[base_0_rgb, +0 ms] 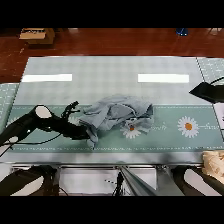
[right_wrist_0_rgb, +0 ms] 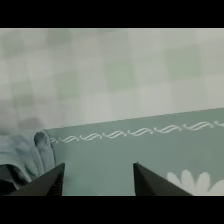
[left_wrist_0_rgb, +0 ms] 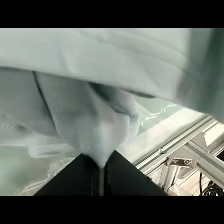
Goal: Fold the shirts.
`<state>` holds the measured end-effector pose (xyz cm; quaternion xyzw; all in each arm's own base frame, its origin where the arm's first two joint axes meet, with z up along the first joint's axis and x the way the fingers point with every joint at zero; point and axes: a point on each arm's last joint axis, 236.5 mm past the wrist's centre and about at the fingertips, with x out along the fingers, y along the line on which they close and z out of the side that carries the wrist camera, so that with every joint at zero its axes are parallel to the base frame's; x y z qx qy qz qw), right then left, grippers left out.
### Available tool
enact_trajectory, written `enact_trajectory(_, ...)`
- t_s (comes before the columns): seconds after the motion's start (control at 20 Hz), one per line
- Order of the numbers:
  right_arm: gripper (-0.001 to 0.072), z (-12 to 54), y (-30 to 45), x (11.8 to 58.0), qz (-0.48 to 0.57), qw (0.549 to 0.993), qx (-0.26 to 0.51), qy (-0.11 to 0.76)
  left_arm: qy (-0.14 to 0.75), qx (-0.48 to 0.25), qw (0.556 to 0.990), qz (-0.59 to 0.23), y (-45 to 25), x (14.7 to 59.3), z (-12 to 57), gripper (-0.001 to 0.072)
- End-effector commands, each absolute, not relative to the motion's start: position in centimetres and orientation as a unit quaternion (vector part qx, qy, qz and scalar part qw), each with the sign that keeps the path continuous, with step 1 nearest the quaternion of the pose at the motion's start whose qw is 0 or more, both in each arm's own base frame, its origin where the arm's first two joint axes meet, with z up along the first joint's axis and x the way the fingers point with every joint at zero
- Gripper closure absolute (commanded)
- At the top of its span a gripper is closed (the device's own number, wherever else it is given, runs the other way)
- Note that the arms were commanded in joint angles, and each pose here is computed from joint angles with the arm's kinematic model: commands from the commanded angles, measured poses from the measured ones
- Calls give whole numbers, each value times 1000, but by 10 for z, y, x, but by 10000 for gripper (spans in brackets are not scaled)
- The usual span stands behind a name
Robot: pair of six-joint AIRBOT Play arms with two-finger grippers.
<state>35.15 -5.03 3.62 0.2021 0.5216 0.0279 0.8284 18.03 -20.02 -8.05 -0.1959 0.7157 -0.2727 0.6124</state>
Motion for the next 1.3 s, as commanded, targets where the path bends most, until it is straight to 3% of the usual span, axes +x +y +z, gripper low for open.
enact_trajectory(0.0,218,-3,-3,345,98,779,272,556,707,-183,617,-294,-201,178,-74,683)
enact_trajectory(0.35,218,-71,81,318,180,695,217,661,695,-172,627,-307,-201,180,-70,683)
enact_trajectory(0.5,156,-82,99,300,211,662,198,692,692,-166,629,-314,-202,180,-69,683)
enact_trajectory(0.7,157,-88,100,304,196,662,216,691,691,-166,629,-314,-202,180,-69,683)
enact_trajectory(0.75,187,-87,104,304,197,660,228,688,691,-167,629,-314,-202,180,-69,683)
enact_trajectory(1.0,187,-101,119,263,201,607,267,721,674,-189,632,-333,-214,186,-58,683)
enact_trajectory(1.1,192,-101,128,263,211,606,289,711,669,-199,634,-333,-217,190,-56,683)
enact_trajectory(1.2,364,-100,131,281,201,627,310,686,666,-204,636,-333,-218,191,-55,683)
enact_trajectory(1.25,491,-96,135,291,201,636,328,670,665,-206,636,-333,-219,192,-54,683)
